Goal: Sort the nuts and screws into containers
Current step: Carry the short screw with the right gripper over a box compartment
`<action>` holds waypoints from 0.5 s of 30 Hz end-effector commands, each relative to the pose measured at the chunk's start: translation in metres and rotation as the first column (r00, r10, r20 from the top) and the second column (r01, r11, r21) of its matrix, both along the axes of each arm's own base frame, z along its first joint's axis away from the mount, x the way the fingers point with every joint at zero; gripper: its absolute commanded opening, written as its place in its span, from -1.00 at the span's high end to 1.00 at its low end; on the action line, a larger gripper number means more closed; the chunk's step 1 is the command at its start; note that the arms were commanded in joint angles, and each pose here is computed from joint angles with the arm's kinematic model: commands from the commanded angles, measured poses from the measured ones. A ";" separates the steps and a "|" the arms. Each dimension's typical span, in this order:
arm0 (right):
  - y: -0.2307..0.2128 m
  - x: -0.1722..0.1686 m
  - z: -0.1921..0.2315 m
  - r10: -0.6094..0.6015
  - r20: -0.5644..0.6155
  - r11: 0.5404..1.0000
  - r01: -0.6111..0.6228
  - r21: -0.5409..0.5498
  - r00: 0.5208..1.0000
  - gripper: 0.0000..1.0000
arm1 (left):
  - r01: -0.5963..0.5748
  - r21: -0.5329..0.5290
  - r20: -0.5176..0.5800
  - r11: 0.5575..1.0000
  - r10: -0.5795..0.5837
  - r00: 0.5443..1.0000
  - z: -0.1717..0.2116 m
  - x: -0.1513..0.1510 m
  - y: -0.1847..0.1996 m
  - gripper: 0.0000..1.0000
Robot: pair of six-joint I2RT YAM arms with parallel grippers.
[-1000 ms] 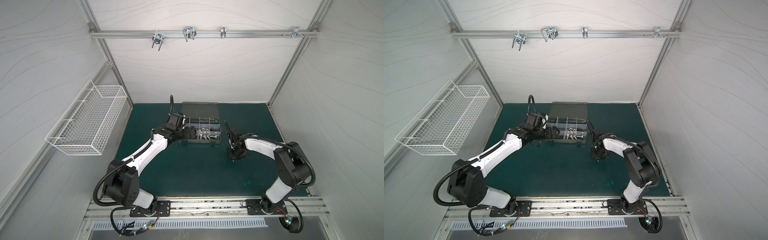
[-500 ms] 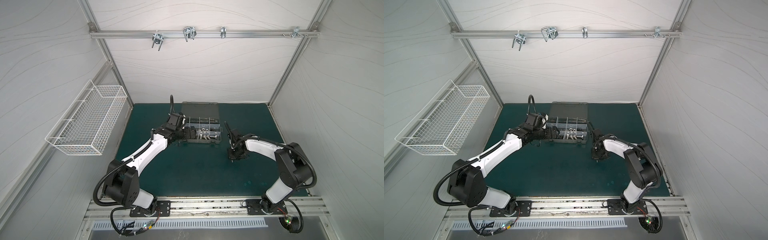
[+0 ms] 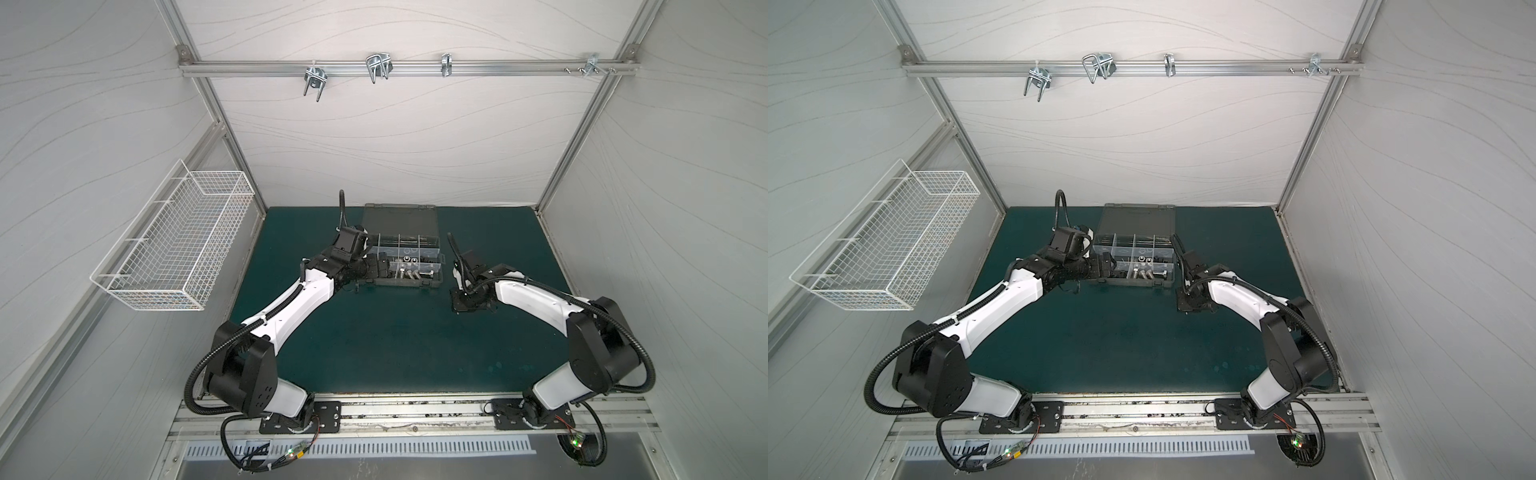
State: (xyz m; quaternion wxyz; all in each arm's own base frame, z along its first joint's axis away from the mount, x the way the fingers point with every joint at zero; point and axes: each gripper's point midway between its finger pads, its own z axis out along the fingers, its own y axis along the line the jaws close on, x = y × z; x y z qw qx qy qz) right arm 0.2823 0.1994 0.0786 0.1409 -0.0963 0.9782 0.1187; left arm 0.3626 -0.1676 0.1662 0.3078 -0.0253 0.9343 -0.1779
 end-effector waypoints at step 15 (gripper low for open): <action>0.160 0.121 0.079 0.247 0.340 0.951 -0.294 0.095 0.907 1.00 | -0.165 0.050 0.030 0.985 0.164 0.986 -0.006 -0.017 0.037 -0.99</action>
